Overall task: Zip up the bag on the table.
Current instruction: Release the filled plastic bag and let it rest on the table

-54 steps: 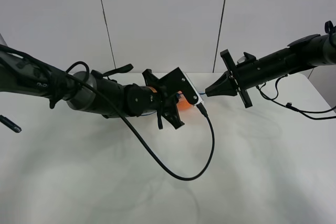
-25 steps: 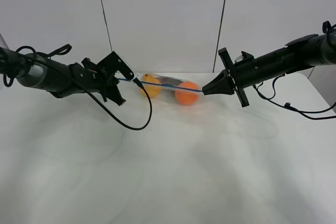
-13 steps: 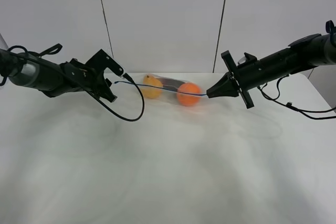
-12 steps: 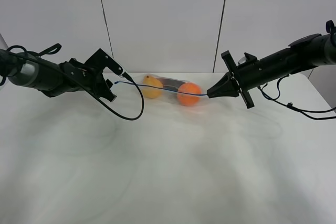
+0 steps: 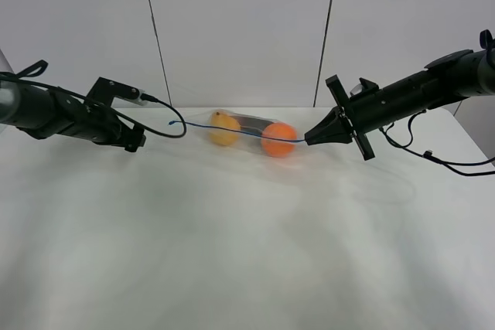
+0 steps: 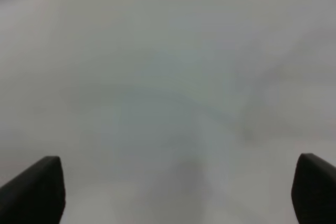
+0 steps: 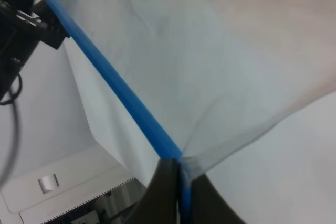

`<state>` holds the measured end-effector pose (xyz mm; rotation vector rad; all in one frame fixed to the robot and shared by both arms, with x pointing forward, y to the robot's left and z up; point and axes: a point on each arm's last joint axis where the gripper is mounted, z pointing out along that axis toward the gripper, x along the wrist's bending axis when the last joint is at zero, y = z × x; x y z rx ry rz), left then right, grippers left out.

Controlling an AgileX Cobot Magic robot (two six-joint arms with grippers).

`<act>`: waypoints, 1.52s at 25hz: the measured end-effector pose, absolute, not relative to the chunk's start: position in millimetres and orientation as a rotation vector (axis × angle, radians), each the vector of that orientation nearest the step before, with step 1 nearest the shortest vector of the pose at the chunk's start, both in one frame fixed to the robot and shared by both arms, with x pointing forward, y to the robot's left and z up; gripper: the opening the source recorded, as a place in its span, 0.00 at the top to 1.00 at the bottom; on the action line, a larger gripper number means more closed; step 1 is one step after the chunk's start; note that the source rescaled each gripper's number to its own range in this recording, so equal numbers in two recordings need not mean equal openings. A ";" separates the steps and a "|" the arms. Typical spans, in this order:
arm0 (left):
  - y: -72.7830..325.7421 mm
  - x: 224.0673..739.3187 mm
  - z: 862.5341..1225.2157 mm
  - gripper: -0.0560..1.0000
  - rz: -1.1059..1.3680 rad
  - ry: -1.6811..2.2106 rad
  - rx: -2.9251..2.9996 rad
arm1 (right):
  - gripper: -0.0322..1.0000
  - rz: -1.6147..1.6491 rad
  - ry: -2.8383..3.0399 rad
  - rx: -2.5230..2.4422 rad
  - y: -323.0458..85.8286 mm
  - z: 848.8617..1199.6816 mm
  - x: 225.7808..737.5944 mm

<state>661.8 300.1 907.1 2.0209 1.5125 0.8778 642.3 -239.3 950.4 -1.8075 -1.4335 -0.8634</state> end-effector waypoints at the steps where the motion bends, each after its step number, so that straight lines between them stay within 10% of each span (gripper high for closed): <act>1: 305.6 661.6 907.5 0.00 0.801 1.567 1.999 | 0.97 -0.863 -1.433 -1.807 -239.3 950.4 642.2; 12: 314.0 652.1 947.0 0.00 -0.007 1.989 2.026 | 0.97 -0.869 -1.448 -1.797 -239.2 950.5 642.1; 26: 310.4 618.9 993.0 0.00 -0.049 2.197 2.156 | 0.97 -0.872 -1.464 -1.790 -239.4 950.3 641.9; 38: 303.8 450.0 1050.2 0.00 0.062 2.143 2.115 | 0.97 -0.872 -1.469 -1.788 -239.4 950.1 641.8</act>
